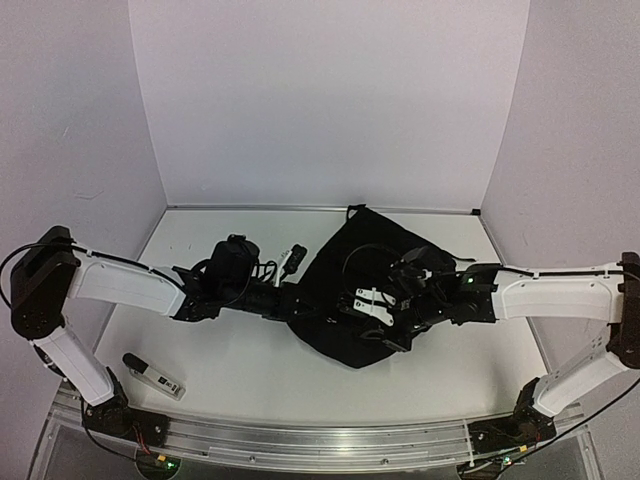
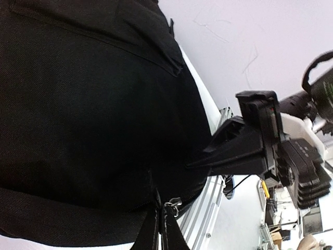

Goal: Pack the student bag
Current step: Zip the student bag at the center of the board.

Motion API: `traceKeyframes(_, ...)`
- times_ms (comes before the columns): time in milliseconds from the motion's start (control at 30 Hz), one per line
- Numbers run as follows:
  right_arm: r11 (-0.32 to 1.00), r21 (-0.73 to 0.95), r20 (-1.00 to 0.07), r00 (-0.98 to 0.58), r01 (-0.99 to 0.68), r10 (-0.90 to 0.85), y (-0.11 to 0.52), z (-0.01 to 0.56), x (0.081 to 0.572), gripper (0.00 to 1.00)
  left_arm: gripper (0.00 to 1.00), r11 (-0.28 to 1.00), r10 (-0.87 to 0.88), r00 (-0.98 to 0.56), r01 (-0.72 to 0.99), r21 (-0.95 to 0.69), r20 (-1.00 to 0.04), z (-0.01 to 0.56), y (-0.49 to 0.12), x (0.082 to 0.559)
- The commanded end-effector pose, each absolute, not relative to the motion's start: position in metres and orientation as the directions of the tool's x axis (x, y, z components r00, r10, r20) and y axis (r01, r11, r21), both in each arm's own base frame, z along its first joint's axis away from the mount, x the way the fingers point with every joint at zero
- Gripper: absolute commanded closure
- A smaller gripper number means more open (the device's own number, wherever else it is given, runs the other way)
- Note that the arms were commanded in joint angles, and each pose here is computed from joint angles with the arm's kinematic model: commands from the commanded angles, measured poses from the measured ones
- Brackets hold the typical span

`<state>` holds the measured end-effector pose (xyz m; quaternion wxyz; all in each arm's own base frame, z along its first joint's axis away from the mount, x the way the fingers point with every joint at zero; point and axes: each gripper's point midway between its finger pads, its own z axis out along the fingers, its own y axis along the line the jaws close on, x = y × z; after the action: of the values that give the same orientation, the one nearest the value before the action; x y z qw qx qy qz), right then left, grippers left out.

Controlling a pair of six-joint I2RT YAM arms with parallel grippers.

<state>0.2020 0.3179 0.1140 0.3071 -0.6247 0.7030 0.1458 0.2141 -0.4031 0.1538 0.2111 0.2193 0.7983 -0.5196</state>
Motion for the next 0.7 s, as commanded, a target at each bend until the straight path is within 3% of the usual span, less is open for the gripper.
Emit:
traceKeyframes(0,0.175,-0.151,-0.567,-0.06,-0.973,-0.822,0.308,0.115,0.199,1.0,0.92,0.264,0.102,-0.705,0.699,-0.664,-0.702,0.197,-0.394,0.205)
traceKeyframes(167,0.109,-0.18,-0.543,0.006,-0.978,-0.84,0.305,0.116,0.196,1.0,0.46,0.399,0.028,-0.733,0.632,-0.665,-0.68,0.193,-0.375,0.218)
traceKeyframes(233,0.086,-0.193,-0.527,0.029,-0.978,-0.849,0.303,0.115,0.195,1.0,0.35,0.463,-0.002,-0.759,0.576,-0.674,-0.651,0.188,-0.369,0.226)
traceKeyframes(400,0.041,-0.231,-0.479,0.076,-0.972,-0.875,0.297,0.109,0.197,1.0,0.27,0.504,-0.005,-0.826,0.485,-0.715,-0.564,0.181,-0.383,0.237)
traceKeyframes(667,-0.007,-0.32,-0.404,0.143,-0.948,-0.904,0.29,0.101,0.203,1.0,0.3,0.539,0.128,-0.872,0.461,-0.705,-0.473,0.157,-0.424,0.245)
